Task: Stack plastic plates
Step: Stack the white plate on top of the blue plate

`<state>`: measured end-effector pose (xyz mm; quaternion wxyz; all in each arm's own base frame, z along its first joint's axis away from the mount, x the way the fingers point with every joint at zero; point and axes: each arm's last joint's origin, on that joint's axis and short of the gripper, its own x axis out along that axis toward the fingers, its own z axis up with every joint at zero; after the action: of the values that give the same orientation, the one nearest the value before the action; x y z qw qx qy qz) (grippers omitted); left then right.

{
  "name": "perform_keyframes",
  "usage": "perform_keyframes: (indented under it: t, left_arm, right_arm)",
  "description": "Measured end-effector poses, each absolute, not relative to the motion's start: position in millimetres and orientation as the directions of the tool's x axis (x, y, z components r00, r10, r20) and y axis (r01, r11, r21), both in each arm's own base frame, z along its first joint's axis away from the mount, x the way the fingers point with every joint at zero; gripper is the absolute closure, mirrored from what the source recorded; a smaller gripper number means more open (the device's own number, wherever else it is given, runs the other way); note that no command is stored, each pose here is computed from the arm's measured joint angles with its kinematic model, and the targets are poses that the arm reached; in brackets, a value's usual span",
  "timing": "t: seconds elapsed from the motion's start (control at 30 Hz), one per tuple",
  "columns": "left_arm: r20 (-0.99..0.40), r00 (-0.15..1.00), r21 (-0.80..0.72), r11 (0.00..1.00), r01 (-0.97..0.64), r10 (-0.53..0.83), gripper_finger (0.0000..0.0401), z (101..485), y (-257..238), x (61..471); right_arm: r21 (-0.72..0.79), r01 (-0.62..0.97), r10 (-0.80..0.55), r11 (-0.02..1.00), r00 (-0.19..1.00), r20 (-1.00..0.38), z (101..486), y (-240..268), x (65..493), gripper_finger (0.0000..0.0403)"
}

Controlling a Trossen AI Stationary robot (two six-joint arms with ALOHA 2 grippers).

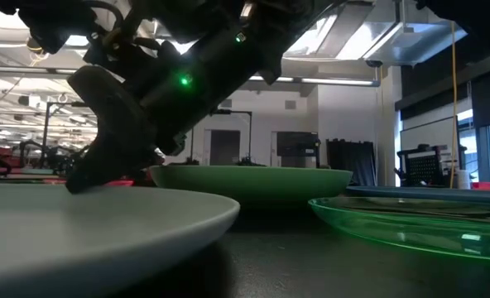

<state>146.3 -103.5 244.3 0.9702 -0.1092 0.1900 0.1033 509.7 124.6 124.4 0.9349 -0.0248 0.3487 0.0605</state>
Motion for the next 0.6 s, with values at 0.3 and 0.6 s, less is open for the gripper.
perform_keyframes:
  t: [0.3, 0.6]
  left_arm:
    - [-0.391, 0.906, -0.172, 0.955, -0.242, 0.159, 0.0305, 244.3, -103.5, 146.3]
    - [-0.403, 0.897, -0.140, 0.956, -0.257, 0.182, 0.0305, 239.3, -105.8, 149.4]
  right_arm:
    - [0.055, -0.100, 0.112, 0.993, 0.747, -0.656, 125.2, 116.5, 511.8, 0.0310]
    - [0.205, -0.085, 0.205, 0.975, 0.701, -0.683, 114.5, 106.3, 513.7, 0.0261]
